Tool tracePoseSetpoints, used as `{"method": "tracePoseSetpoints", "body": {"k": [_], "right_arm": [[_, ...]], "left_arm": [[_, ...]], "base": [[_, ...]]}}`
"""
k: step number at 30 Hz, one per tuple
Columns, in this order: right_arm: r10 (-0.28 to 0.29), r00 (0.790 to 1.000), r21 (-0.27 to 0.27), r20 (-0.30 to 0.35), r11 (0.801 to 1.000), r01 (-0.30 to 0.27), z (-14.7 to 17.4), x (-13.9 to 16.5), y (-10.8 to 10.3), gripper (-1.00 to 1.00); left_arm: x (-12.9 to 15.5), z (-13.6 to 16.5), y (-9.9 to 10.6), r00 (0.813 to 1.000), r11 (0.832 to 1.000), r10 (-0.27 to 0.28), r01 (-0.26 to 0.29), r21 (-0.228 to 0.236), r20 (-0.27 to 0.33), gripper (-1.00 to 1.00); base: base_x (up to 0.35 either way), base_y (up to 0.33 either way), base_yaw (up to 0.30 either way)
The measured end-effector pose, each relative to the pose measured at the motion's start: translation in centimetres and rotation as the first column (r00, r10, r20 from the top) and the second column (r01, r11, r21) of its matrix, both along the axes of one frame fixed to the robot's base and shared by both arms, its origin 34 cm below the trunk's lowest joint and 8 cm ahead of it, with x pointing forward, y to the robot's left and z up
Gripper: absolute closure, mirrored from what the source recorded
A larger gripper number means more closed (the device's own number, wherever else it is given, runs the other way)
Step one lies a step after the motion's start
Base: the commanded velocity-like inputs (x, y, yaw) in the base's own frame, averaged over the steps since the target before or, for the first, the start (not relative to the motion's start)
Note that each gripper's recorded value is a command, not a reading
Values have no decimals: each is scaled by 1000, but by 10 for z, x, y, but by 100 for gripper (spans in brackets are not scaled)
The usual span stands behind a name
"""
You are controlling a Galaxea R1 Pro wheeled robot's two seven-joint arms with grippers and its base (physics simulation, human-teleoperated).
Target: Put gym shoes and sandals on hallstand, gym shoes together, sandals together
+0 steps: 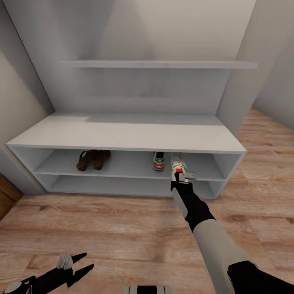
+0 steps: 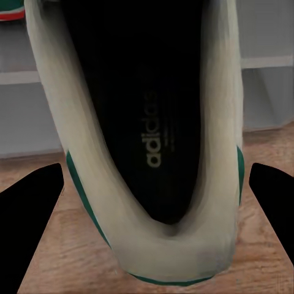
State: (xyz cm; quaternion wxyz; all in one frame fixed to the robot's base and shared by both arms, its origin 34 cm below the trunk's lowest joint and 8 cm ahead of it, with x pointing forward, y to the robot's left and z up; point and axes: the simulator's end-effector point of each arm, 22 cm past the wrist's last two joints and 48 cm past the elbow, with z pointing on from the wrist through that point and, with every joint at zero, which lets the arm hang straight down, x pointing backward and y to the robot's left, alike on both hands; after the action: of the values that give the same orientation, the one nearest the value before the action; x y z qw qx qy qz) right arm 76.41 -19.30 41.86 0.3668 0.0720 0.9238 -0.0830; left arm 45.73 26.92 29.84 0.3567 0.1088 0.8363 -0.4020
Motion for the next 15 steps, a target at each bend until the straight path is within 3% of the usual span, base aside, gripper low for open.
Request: {"method": "tracePoseSetpoints", "body": {"k": [7,15], "right_arm": [[0,1000,1,0,1000,0,0,0,0,100],[1,1000,-1,0,1000,-1,0,0,0,100]], "left_arm": [[0,0,0,1000,1000,0,0,-1,-1,-100],[1,0,0,1000,1000,1,-1,0,1,-100]], "base": [[307,0,0],[53,0,0]]}}
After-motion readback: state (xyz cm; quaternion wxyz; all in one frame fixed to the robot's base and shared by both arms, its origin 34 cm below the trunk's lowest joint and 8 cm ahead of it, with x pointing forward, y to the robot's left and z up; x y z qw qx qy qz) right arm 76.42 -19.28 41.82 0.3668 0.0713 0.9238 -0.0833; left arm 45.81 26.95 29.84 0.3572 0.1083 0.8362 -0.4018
